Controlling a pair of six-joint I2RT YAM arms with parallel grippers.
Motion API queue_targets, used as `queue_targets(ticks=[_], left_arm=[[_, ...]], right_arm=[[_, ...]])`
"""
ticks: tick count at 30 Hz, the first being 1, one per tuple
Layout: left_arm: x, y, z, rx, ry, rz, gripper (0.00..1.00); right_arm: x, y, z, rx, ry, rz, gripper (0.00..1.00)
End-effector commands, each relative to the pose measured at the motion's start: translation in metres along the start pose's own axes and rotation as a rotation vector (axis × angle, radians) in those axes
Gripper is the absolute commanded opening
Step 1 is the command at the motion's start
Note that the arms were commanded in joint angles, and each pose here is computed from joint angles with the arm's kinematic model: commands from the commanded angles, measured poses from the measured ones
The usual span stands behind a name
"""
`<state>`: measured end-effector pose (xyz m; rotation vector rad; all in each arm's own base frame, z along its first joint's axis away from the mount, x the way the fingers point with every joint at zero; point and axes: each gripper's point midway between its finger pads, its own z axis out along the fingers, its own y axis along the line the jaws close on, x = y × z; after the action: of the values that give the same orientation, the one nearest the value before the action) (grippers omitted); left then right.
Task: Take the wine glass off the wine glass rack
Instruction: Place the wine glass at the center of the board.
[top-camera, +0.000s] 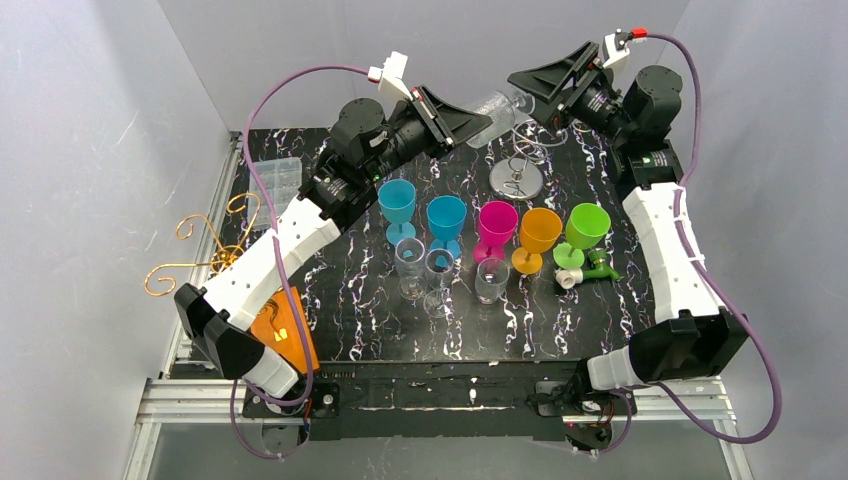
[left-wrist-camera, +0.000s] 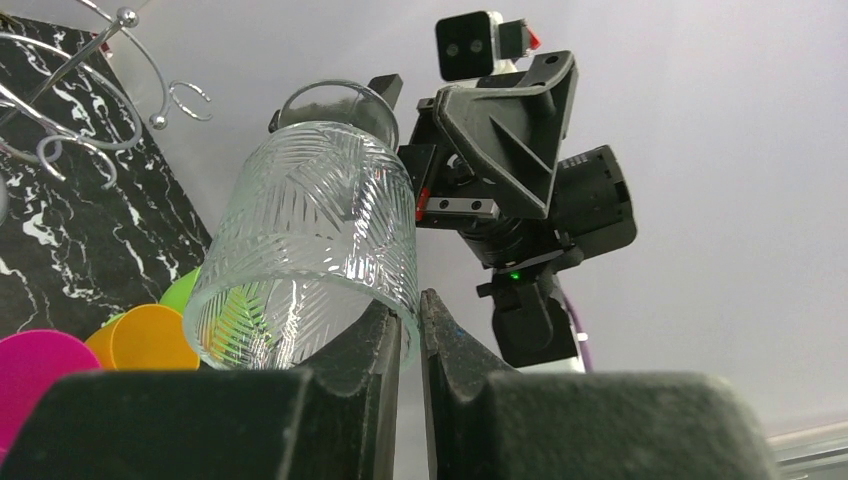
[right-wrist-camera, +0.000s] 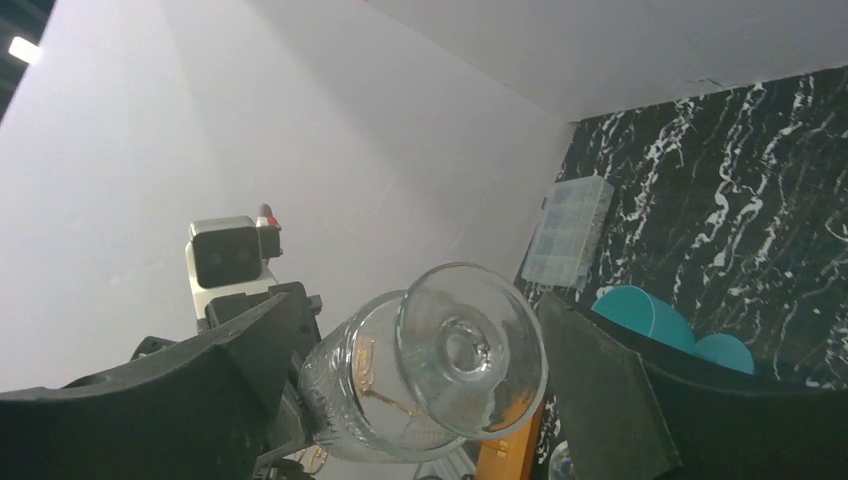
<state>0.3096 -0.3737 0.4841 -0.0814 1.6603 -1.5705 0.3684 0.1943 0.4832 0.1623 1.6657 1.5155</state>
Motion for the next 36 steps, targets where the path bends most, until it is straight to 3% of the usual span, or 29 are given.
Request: queue_targets(ticks=[1, 9, 13, 27, 36], left_arm=[[-0.006, -0.034, -0.019, 0.059, -0.025, 0.078, 0.0], [0.017, -0.035, -0.037, 0.026, 0.027, 0.175, 0.0], [0.039, -0.025, -0.049, -0.025, 0.11, 0.227, 0.0], [0.16, 0.018, -0.125, -0.208, 0.611, 0.483, 0.0], [0.228, 0.076, -0.167, -0.434, 0.911, 0.64, 0.0]], right_arm=[[0.001, 0.013, -0.017, 0.037, -0.03, -0.139, 0.98], [-0.006, -0.032, -0.055, 0.39, -0.096, -0.304, 0.98], [-0.015, -0.039, -0.075, 0.503, -0.151, -0.376, 0.98], [-0.023, -0.057, -0.09, 0.643, -0.131, -0.468, 0.98], [-0.019, -0.078, -0.091, 0.693, -0.095, -0.467, 0.98]])
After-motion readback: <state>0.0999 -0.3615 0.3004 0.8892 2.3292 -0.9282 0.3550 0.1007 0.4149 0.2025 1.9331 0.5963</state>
